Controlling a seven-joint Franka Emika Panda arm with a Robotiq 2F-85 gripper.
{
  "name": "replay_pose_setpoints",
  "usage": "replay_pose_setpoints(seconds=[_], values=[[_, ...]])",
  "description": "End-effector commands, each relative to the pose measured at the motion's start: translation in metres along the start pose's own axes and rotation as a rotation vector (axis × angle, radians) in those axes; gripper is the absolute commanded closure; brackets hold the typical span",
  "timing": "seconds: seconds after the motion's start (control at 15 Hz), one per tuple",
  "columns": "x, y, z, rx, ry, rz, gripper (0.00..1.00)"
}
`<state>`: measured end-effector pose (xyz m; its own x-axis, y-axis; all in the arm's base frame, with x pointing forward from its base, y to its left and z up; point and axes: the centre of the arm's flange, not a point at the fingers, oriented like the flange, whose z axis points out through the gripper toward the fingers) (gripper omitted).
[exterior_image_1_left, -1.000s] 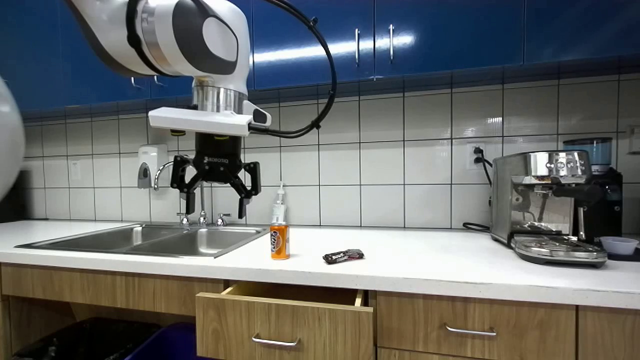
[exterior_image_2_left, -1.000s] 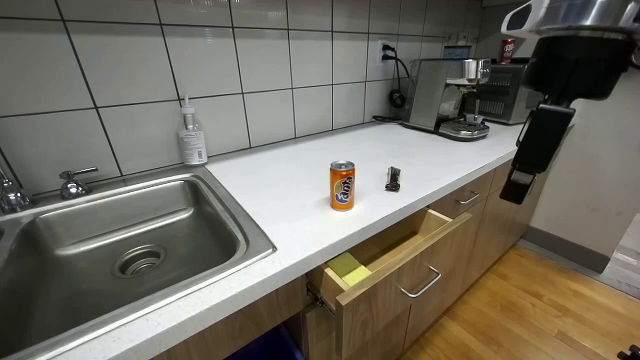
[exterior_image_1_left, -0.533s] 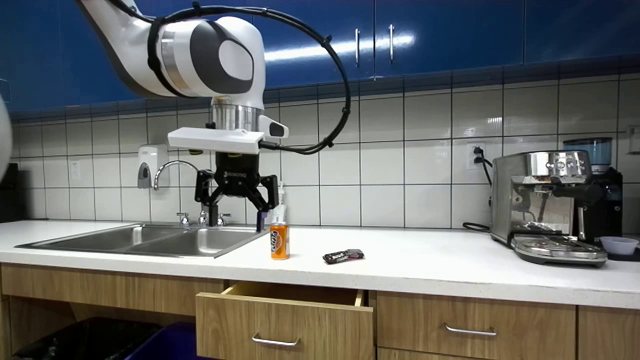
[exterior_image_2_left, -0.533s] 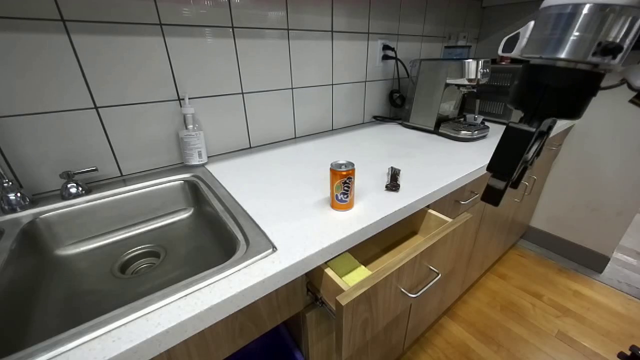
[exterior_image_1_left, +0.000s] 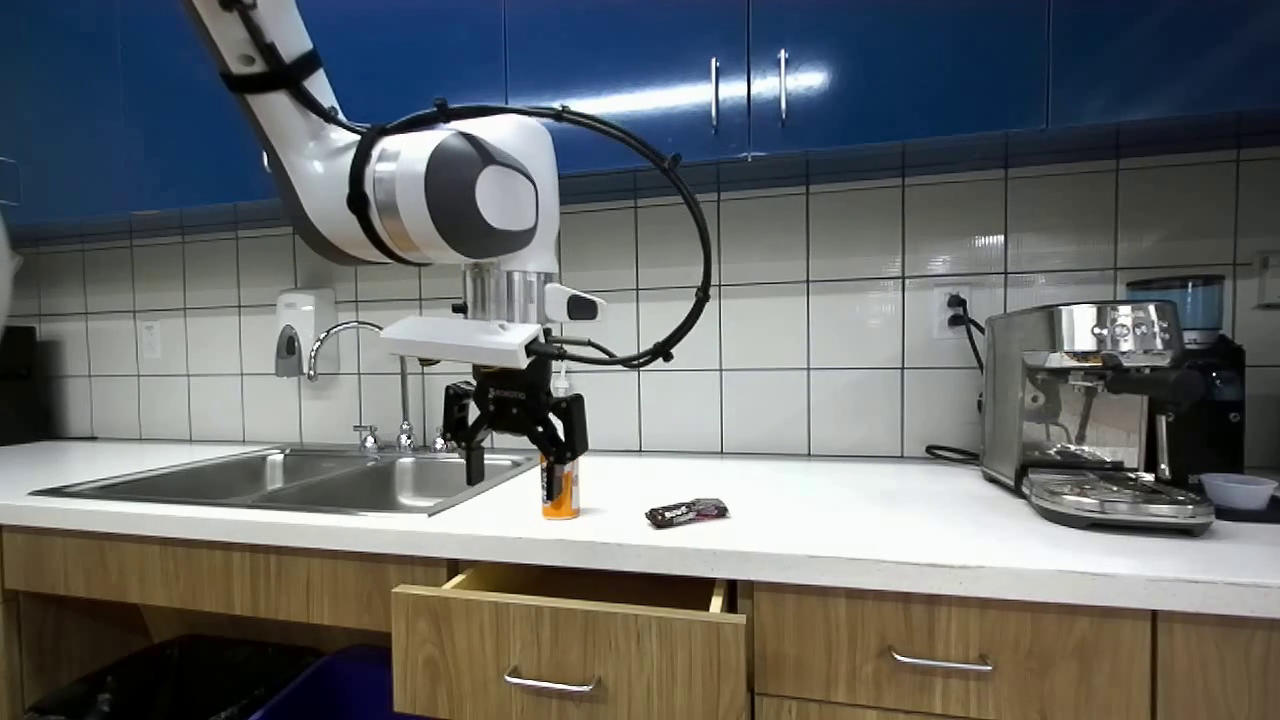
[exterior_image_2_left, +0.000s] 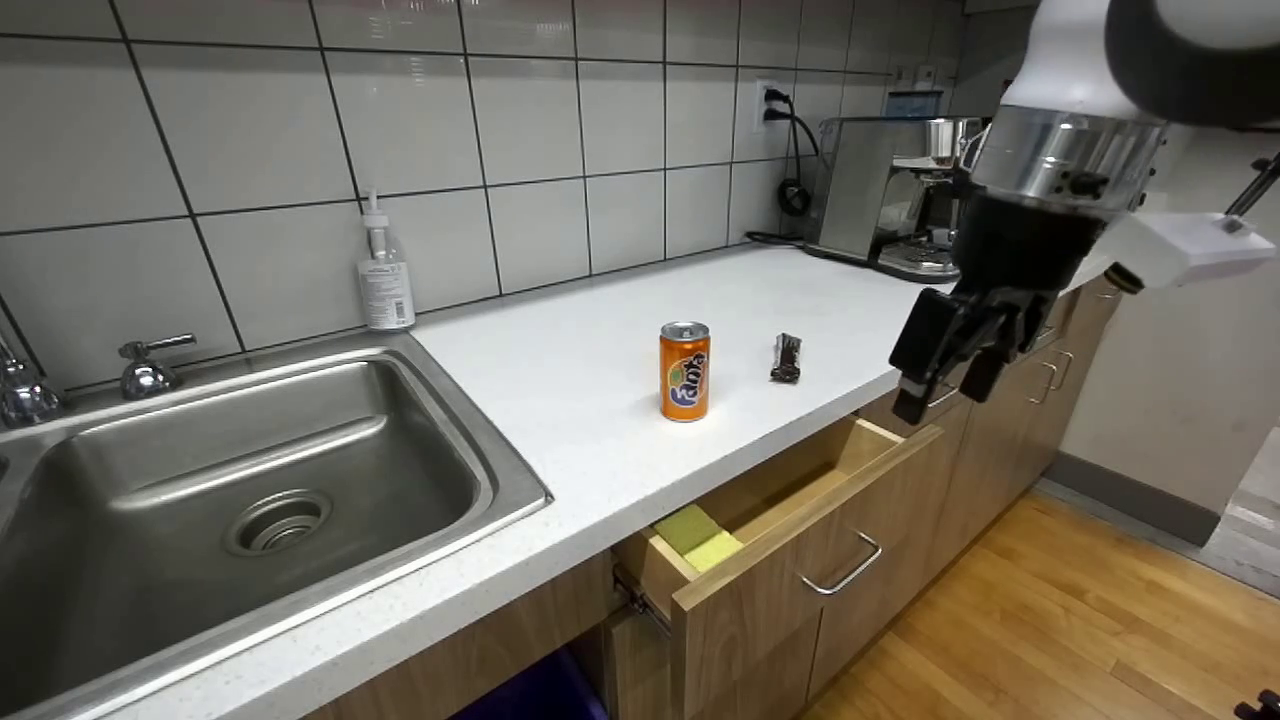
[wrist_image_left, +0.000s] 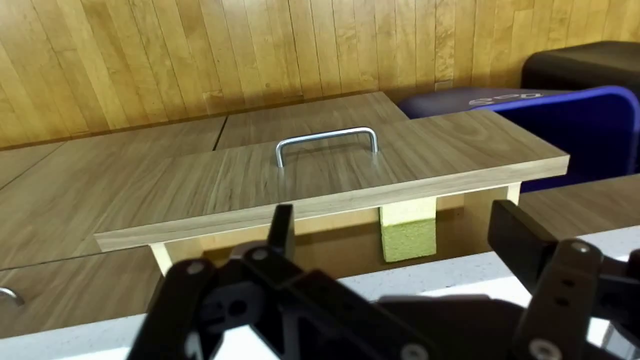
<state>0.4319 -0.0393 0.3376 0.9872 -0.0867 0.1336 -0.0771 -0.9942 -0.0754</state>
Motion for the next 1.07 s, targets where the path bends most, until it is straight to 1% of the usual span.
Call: replay_pose_setpoints(seconds=[0.0, 0.13, 0.2, 0.4, 1.0], values=[[0.031, -0.005, 0.02, -0.004, 0.009, 0.098, 0.0], [0.037, -0.008, 0.027, -0.008, -0.02, 0.096, 0.0], [0.019, -0.003, 0.021, -0.01, -0.012, 0.068, 0.0], [0.026, -0.006, 0.03, -0.014, -0.025, 0.069, 0.0], [0.028, -0.006, 0.03, -0.014, -0.024, 0.069, 0.0]])
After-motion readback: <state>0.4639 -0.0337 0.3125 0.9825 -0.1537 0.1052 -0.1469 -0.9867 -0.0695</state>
